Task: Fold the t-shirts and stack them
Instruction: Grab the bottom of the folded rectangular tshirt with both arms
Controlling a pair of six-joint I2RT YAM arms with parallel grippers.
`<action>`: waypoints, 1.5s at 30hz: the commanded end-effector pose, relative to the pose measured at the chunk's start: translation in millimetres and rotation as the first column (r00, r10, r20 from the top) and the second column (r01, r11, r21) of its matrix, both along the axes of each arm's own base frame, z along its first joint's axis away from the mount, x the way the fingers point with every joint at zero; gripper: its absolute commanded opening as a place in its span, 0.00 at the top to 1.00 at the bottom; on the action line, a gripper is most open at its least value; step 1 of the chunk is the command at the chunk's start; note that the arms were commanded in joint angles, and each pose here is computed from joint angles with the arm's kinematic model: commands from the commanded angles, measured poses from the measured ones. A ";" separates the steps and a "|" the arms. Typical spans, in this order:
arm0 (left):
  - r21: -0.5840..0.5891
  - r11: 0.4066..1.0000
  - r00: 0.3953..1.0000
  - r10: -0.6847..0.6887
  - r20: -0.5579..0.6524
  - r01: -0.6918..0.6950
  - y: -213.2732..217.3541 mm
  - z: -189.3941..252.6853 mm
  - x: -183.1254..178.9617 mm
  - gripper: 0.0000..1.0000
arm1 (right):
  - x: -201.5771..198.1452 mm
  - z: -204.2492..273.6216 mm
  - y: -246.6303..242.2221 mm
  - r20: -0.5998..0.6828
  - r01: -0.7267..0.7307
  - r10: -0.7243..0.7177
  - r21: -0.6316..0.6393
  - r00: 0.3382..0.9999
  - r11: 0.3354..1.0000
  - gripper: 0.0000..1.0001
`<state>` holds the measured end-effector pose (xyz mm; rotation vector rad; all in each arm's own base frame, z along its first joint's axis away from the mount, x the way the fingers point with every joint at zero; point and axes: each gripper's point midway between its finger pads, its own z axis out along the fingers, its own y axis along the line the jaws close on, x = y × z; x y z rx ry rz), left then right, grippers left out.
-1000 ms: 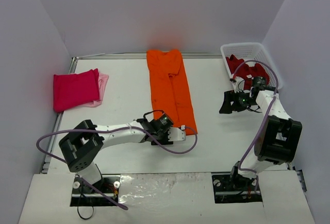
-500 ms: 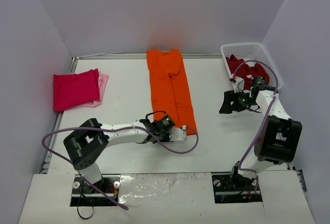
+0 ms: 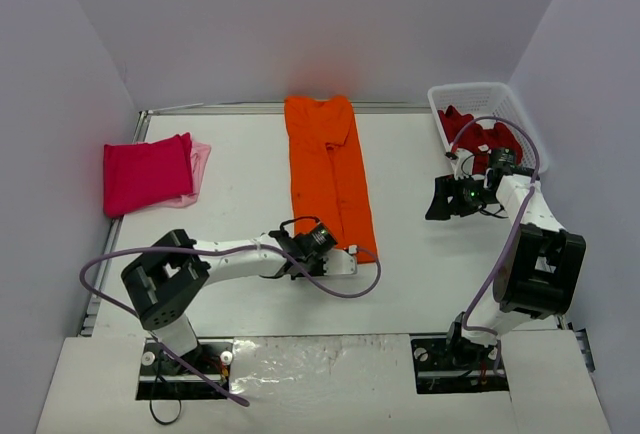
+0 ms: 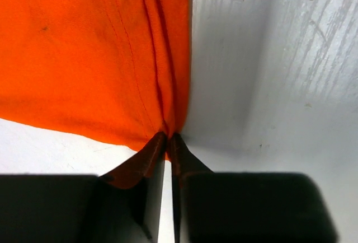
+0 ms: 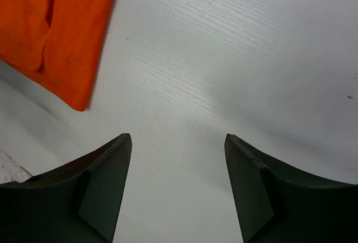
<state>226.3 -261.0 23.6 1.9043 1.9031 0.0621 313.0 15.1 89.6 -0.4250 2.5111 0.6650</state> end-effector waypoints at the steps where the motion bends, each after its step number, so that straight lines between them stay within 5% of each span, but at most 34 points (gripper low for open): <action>1: -0.001 0.999 0.999 0.033 -0.033 -0.033 12.5 5.2 -2.4 0.96 | -1.5 10.2 0.0 0.025 -0.008 0.008 -0.002 1.000 1.000 0.37; 9: -0.151 0.980 0.984 0.112 -0.136 -0.132 15.9 23.2 10.0 0.97 | -0.9 19.0 14.9 0.075 -0.082 0.081 0.019 0.994 0.996 0.38; 13: -0.228 0.963 0.979 0.108 -0.173 -0.147 17.8 37.5 11.0 0.98 | -6.9 24.9 36.2 0.157 -0.230 0.229 -0.017 0.961 0.973 0.41; 25: -0.301 0.937 0.946 0.080 -0.315 -0.180 20.3 36.0 7.1 0.98 | -39.8 58.6 83.1 0.437 -0.550 0.602 -0.254 0.668 0.795 0.31; 45: -0.278 0.909 0.816 0.106 -0.569 -0.312 18.5 21.1 28.2 0.98 | -71.6 11.0 148.7 0.237 -0.724 0.875 -0.492 0.423 0.483 0.36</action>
